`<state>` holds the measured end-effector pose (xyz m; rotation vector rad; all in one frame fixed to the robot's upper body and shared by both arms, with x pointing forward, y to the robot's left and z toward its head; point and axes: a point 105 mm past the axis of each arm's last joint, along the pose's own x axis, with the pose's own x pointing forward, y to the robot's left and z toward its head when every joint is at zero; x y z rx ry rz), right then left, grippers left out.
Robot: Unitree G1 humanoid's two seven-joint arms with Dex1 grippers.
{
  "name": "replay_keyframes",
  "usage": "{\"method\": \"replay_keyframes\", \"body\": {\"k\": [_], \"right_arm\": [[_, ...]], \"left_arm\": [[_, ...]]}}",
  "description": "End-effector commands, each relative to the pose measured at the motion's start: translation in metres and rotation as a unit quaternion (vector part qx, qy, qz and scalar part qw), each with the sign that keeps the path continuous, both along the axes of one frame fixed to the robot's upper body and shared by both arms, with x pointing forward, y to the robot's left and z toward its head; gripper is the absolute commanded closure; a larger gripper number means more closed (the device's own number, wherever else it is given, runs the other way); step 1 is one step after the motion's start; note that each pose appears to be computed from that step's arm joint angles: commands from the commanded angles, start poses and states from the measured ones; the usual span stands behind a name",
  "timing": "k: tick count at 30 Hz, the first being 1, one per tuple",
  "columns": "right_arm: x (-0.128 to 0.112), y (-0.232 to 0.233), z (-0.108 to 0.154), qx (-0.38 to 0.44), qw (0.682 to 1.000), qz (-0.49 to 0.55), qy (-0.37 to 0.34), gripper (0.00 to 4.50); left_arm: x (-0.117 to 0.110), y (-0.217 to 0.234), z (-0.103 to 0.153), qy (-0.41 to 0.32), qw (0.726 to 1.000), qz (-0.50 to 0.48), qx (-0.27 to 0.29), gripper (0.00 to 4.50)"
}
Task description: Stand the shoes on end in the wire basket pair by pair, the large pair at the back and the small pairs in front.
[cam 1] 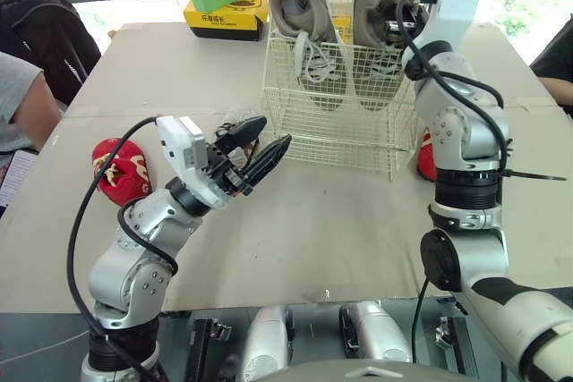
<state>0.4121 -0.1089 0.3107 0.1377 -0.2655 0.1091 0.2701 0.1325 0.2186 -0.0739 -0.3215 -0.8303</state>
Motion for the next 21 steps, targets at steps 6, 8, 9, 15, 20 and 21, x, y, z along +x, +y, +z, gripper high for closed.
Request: {"method": "replay_keyframes", "body": {"k": [6,8,9,15,20,21], "right_arm": [[0.011,-0.043,-0.015,0.070,0.996,-0.014,0.056,4.07],[0.010,-0.051,-0.013,0.042,0.998,-0.016,0.049,3.43],[0.008,-0.053,-0.009,0.021,0.999,-0.007,0.039,2.94],[-0.033,-0.034,0.009,-0.146,0.980,0.118,-0.060,0.63],[-0.080,-0.026,-0.011,-0.249,0.934,0.236,-0.096,0.63],[-0.098,-0.023,-0.016,-0.262,0.916,0.286,-0.104,0.63]], "left_arm": [[0.003,-0.008,0.004,-0.016,1.000,-0.024,-0.004,1.27],[0.004,-0.006,0.001,-0.008,1.000,-0.025,-0.006,1.27],[0.004,-0.002,-0.001,-0.002,1.000,-0.022,-0.008,1.27],[0.007,0.037,0.000,0.013,0.997,0.047,-0.057,1.27],[0.017,0.078,-0.023,0.051,0.981,0.181,-0.041,1.27],[0.017,0.080,-0.026,0.051,0.978,0.201,-0.034,1.27]]}}
